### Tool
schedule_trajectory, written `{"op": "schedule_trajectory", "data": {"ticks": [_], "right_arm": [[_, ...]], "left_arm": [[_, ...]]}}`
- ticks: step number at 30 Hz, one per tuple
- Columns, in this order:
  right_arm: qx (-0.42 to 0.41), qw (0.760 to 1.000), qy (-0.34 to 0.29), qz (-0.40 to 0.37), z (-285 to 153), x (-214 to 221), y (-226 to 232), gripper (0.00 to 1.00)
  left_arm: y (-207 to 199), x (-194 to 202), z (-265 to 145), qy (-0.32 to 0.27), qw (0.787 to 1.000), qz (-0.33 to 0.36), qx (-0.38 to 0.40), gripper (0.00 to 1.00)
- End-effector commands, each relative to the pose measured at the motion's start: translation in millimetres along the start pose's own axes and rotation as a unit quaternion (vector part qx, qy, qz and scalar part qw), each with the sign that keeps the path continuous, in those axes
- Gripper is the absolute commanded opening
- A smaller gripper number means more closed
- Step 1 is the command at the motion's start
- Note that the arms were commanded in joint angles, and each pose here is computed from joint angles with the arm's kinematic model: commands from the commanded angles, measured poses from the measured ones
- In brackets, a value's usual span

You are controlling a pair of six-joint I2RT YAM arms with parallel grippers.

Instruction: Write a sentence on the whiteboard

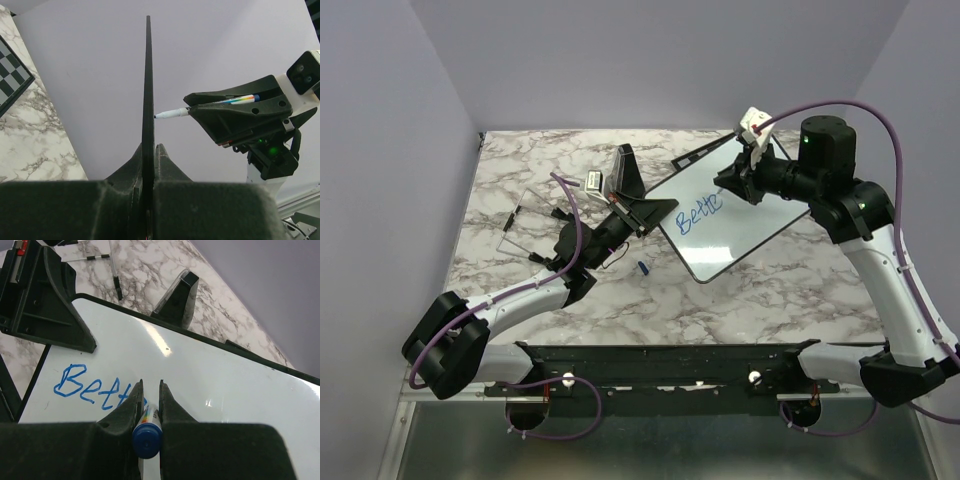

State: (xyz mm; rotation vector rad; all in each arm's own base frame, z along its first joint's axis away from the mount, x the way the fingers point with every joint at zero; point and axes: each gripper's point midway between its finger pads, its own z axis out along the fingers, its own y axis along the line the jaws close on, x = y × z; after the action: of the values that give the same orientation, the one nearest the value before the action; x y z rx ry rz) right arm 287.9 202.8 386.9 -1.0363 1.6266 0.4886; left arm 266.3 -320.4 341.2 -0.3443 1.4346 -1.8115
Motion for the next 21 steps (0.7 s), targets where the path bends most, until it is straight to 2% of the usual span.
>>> {"op": "schedule_trajectory", "data": {"ticks": [1,11,21], "right_arm": [[-0.005,1.000,0.010,0.006,-1.6,10.5,4.3,0.01],[-0.008,0.999,0.030,0.013,-11.4,34.0,16.1,0.00],[-0.014,1.000,0.011,0.011,-5.3,15.0,10.0,0.01]], "left_arm": [[-60.0,-15.4,-5.0,-0.024,0.994,-0.018,0.105,0.00],[-57.6,-19.8,-5.7,-0.031,0.994,-0.018,0.102,0.00],[-58.2,-18.9,-5.4,-0.028,0.994,-0.022,0.104,0.00]]}}
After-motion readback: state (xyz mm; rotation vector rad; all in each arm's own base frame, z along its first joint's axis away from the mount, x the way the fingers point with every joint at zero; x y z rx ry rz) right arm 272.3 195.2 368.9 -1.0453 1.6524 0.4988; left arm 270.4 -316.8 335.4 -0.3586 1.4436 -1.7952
